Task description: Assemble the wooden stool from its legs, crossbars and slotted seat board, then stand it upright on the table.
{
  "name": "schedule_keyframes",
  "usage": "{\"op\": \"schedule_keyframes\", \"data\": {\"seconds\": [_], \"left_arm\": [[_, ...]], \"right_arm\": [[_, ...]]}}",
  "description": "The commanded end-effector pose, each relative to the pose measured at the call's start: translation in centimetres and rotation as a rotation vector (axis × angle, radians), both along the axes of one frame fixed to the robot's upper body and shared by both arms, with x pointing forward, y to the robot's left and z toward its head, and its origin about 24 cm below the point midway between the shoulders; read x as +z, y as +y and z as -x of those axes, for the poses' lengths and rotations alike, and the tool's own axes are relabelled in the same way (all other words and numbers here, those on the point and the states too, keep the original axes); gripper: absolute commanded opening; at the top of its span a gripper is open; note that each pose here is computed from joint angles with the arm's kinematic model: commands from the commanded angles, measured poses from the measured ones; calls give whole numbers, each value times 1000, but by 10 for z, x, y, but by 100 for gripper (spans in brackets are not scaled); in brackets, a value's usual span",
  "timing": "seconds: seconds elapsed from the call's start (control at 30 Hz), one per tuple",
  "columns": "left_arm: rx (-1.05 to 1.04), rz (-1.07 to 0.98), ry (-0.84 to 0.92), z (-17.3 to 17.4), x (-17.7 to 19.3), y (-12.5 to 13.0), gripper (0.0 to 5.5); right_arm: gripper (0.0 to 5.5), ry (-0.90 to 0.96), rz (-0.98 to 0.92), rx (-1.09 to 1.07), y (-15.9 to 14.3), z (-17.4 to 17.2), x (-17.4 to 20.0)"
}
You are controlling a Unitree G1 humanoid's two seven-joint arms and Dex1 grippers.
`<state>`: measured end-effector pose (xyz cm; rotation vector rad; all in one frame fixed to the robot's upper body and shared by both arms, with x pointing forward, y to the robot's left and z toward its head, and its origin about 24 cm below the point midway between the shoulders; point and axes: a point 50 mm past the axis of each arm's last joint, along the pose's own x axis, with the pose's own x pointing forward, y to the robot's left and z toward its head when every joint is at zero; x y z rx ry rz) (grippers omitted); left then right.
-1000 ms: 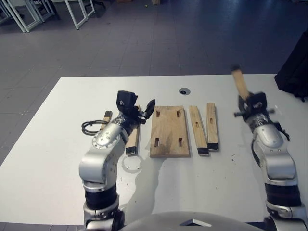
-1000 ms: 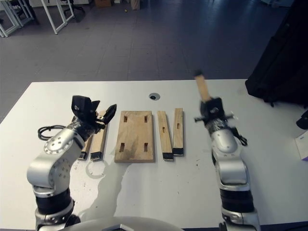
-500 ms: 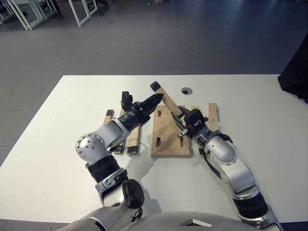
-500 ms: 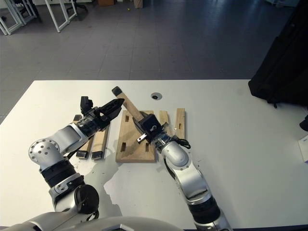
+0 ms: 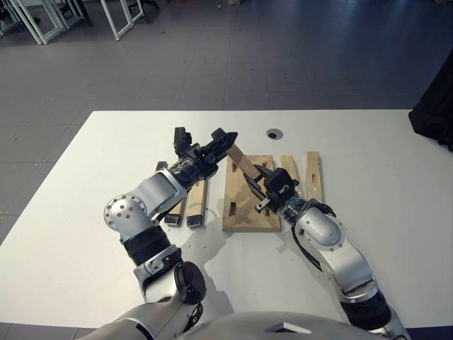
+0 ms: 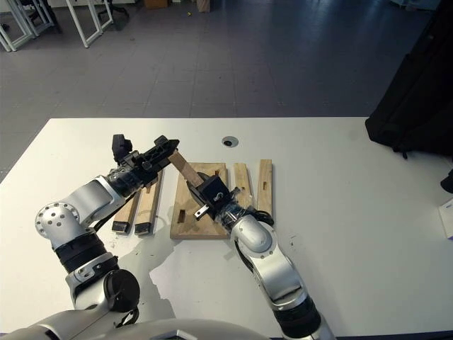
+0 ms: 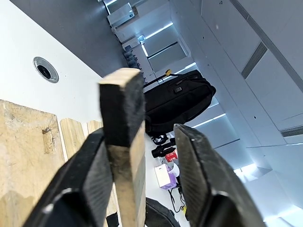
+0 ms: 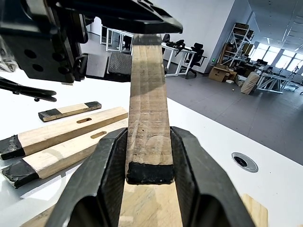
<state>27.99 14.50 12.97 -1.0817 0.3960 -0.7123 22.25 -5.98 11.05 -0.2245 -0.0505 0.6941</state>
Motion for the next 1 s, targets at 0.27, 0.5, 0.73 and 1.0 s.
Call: {"op": "schedule_keyframes", "data": {"seconds": [0.27,0.5,0.73,1.0], "left_arm": [[-9,-113,0,3,-4,-3,59],[65,-247,-33,2,-9,8,41],[542,-616,-208,4,34,79,41],[643,-1009,-187,-5,-16,65,41]], "right_arm": [[130,23,5,15,-1,1,0],[268,28,-71,-8,-4,1,8],[399,78,6,-197,-24,4,-13],[455,52,85,-293,-25,2,-23]]}}
